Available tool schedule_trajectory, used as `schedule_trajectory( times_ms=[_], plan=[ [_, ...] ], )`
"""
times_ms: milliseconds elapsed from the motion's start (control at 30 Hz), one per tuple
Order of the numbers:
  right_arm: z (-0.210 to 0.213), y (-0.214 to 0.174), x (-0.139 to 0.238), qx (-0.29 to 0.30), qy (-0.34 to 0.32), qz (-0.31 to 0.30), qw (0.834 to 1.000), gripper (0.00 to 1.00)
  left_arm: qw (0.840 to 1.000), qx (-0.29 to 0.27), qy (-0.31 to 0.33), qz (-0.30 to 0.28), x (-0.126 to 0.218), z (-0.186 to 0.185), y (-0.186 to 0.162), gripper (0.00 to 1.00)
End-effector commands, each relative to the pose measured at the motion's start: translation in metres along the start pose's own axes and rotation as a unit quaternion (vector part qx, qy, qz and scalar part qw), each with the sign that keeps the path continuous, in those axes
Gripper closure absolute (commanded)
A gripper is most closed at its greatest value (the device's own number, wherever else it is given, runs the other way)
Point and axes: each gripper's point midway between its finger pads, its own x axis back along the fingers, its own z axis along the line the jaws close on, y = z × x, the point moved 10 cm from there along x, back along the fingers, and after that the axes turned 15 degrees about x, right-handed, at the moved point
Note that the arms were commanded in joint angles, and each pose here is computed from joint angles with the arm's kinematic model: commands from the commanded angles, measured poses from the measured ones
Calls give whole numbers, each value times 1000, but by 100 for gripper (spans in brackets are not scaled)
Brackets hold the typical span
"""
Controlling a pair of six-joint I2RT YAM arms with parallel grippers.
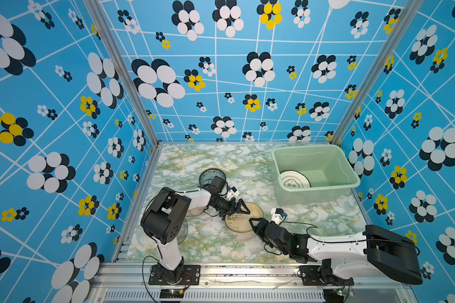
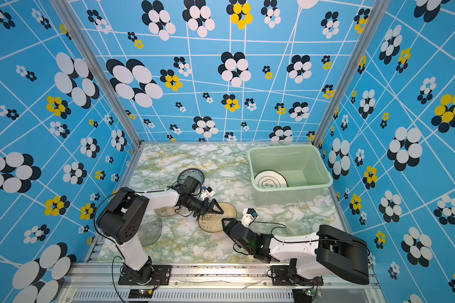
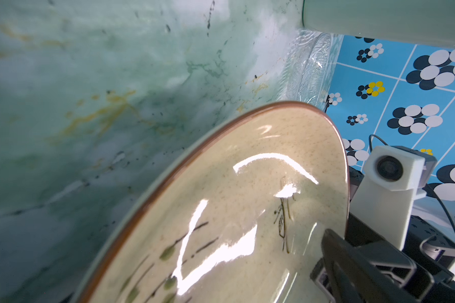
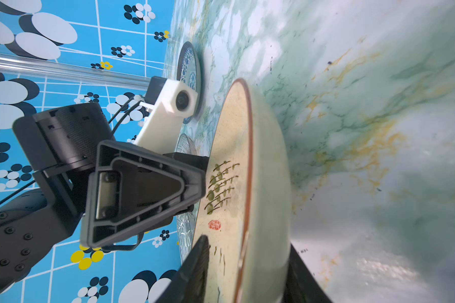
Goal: Place the plates into the plastic bin on the countertop
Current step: 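Tilt the beige plate up with the left gripper while the right grips its raised edge, then lift the beige plate with the right gripper while the left releases and withdraws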
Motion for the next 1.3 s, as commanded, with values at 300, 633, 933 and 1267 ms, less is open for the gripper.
schedule_trajectory(
  times_ms=[300, 633, 933, 1267],
  plan=[
    [4, 3, -2, -16, 10, -31, 999, 74, 999, 25, 20, -5, 9, 4, -11, 1],
    [3, 12, 10, 3, -10, -47, 999, 83, 1000, 12, 11, -16, 21, -8, -12, 1],
    [7, 32, 40, 35, -32, -72, 996, 89, 998, -10, -11, -53, 51, -28, -10, 1],
    [29, 51, 70, 105, -39, -55, 992, 91, 980, -71, -64, -174, 130, -77, -26, 1]
  ],
)
